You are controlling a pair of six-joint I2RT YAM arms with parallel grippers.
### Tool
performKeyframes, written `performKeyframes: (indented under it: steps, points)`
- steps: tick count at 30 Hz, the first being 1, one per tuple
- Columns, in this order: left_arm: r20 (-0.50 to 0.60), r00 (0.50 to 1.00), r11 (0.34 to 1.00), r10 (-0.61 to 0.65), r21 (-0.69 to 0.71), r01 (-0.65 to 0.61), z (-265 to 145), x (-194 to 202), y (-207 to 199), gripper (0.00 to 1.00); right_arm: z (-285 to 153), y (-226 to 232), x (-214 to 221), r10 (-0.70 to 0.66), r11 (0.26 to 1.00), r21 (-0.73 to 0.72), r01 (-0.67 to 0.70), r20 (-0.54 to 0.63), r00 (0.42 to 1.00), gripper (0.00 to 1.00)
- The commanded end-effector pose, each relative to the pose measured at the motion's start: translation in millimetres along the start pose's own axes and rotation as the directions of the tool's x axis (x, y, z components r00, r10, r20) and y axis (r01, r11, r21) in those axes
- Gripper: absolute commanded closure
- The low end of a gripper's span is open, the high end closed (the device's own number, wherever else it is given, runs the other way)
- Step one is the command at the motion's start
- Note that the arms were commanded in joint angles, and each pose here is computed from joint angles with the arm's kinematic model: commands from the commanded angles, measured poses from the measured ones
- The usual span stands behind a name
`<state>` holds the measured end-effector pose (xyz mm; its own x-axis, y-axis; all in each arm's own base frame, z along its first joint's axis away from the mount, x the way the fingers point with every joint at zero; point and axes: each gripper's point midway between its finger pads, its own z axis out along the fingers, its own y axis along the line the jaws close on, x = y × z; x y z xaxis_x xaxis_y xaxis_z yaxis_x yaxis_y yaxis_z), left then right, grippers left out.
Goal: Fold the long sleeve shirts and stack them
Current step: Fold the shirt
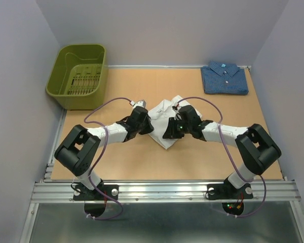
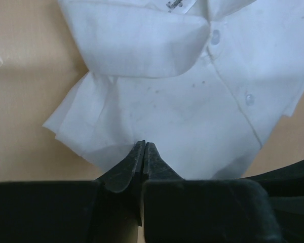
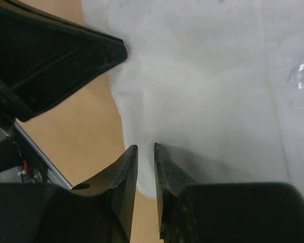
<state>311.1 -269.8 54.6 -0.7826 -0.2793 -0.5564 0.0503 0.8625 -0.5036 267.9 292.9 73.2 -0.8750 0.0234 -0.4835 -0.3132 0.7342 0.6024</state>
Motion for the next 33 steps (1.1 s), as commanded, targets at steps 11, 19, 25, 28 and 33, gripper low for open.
performKeyframes:
  steps: [11, 19, 25, 28, 33]
  points:
    - [-0.063, 0.991, 0.991, -0.114, -0.081, 0.109, -1.5, 9.7, 66.9, 0.95, 2.0, -2.0, 46.4, 0.031, 0.994, -0.099, -0.043, -0.116, 0.993, 0.75]
    - [-0.08, 0.992, 0.993, -0.101, -0.068, 0.096, 1.1, 9.3, 64.7, 0.96, -74.2, -34.9, -96.5, 0.09, 0.996, -0.032, -0.084, 0.264, 0.96, 0.68]
    - [-0.074, 0.994, 0.995, -0.085, -0.061, 0.08, 2.6, 3.1, 60.5, 0.95, -85.1, -94.3, -136.7, 0.174, 0.98, 0.026, -0.195, 0.351, 0.92, 0.66]
    - [-0.073, 0.994, 0.995, -0.078, -0.062, 0.074, 4.1, 0.3, 59.3, 0.95, -75.0, -133.8, -127.9, 0.268, 0.955, 0.023, -0.295, 0.355, 0.896, 0.67]
    - [-0.072, 0.994, 0.995, -0.079, -0.07, 0.074, 6.3, -1.0, 59.9, 0.95, -58.5, -183.7, -92.2, 0.392, 0.899, 0.056, -0.434, 0.34, 0.855, 0.69]
